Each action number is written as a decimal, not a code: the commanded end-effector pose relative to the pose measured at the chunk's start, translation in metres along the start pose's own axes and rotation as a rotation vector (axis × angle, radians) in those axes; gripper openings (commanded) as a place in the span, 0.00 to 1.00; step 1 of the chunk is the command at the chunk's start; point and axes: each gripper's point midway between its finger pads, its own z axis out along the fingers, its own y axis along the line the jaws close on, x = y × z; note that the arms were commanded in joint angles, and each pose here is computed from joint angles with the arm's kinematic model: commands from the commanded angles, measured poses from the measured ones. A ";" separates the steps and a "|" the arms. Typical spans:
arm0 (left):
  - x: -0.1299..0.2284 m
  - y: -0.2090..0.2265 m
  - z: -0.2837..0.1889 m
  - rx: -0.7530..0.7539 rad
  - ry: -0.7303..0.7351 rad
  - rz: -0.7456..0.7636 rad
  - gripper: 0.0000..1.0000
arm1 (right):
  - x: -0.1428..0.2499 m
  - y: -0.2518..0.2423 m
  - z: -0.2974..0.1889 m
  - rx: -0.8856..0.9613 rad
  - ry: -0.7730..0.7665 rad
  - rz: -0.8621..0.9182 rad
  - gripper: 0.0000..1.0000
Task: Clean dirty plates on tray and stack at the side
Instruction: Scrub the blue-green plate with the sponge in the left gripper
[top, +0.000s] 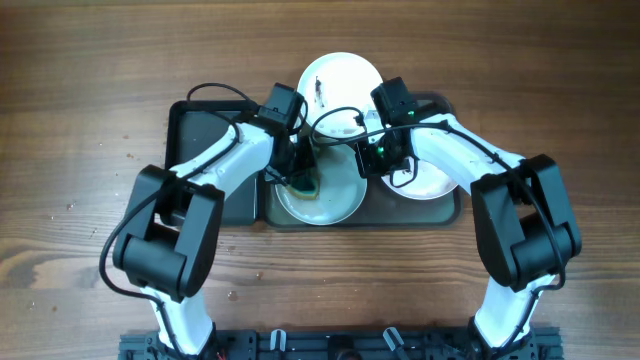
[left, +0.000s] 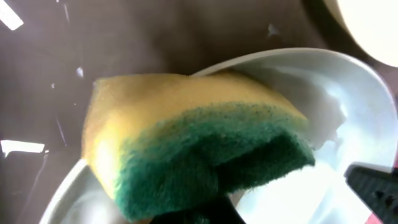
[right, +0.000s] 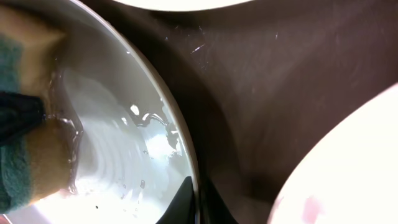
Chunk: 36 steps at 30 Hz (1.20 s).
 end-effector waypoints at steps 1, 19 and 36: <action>0.061 -0.019 0.049 0.080 0.223 0.002 0.04 | 0.009 0.036 0.006 -0.161 0.042 -0.012 0.04; 0.042 -0.053 0.008 0.235 0.150 0.075 0.04 | 0.009 0.036 0.006 -0.164 0.042 -0.012 0.04; 0.029 -0.004 -0.042 -0.040 -0.053 0.089 0.04 | 0.006 0.031 0.006 -0.136 0.031 0.023 0.04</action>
